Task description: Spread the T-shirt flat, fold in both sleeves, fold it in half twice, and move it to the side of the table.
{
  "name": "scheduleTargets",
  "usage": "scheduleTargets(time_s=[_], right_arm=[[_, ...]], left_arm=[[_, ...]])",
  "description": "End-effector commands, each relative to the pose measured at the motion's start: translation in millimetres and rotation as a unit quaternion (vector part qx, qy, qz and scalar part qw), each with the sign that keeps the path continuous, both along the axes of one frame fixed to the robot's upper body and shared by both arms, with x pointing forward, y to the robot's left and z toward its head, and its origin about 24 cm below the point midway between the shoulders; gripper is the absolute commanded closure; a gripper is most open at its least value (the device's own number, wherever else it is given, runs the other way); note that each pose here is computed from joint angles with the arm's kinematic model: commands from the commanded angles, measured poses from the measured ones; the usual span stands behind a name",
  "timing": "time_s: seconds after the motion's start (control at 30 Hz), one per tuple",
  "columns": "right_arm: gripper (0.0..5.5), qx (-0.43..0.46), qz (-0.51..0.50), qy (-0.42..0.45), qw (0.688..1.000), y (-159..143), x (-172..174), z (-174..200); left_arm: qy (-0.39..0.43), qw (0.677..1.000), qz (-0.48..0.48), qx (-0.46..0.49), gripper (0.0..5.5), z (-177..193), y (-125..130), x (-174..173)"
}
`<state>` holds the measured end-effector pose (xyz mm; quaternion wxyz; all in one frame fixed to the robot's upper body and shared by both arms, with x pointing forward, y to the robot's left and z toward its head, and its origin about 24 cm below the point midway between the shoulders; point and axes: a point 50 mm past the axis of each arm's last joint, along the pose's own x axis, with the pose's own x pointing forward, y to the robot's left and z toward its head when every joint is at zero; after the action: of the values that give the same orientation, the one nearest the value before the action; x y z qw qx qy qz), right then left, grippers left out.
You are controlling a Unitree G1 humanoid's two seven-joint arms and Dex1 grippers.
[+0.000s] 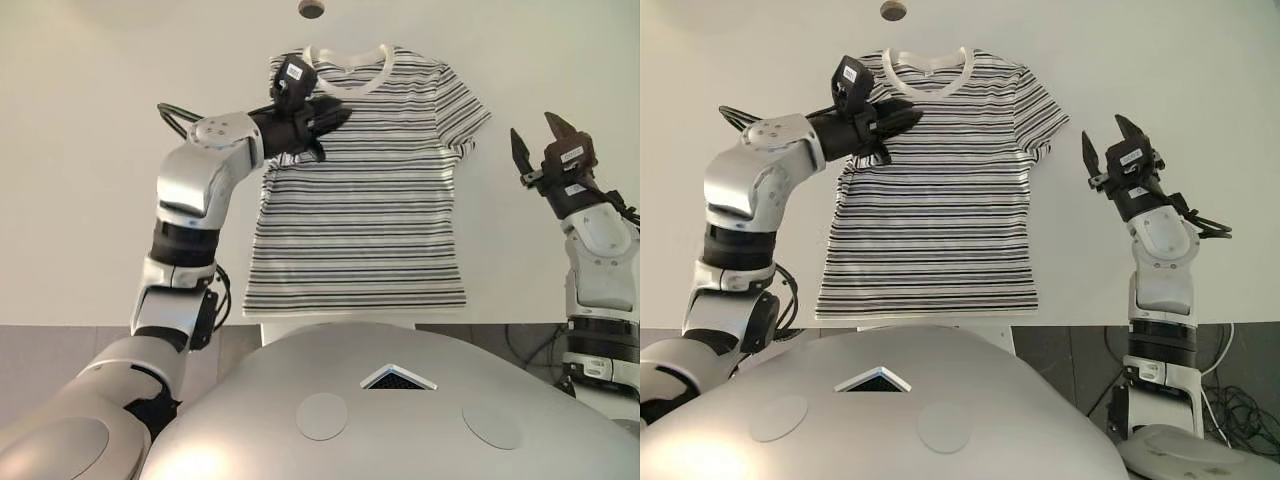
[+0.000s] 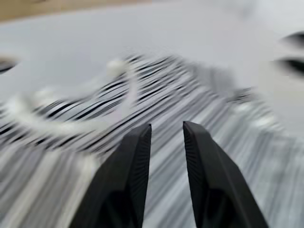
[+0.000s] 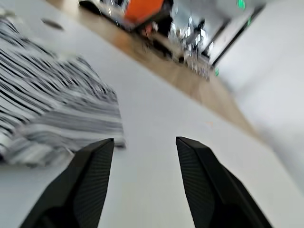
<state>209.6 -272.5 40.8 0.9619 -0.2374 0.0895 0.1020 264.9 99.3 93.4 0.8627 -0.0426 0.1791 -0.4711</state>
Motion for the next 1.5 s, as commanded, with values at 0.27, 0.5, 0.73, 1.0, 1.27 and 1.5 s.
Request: scheduleTargets(time_s=[0.27, 0.5, 0.73, 1.0, 1.27, 1.5], right_arm=[[3.07, 0.280, -0.104, 0.143, 0.944, 2.1, 52.7, -7.0], [3.07, 0.302, -0.087, 0.195, 0.929, 17.9, 70.0, -13.7], [3.07, 0.266, -0.085, 0.205, 0.938, 23.6, 71.9, -23.1], [3.98, 0.263, -0.069, 0.206, 0.940, 29.7, 69.8, -25.7], [5.47, 0.261, -0.064, 0.201, 0.942, 30.2, 67.9, -23.6], [5.47, 0.241, -0.049, 0.161, 0.956, 38.3, 68.6, -8.9]], left_arm=[[-0.219, 0.957, 0.192, -0.012, 4.27, 59.2, 87.2, 6.7], [-0.254, 0.945, 0.204, 0.037, 4.27, 37.4, 85.7, 2.1], [-0.257, 0.946, 0.194, 0.042, 4.27, 28.9, 74.3, -4.3], [-0.262, 0.945, 0.190, 0.044, 4.25, 27.0, 69.4, -5.9], [-0.260, 0.946, 0.190, 0.042, 4.25, 26.0, 67.5, -5.4], [-0.257, 0.946, 0.190, 0.042, 4.25, 24.3, 66.6, -4.3]])
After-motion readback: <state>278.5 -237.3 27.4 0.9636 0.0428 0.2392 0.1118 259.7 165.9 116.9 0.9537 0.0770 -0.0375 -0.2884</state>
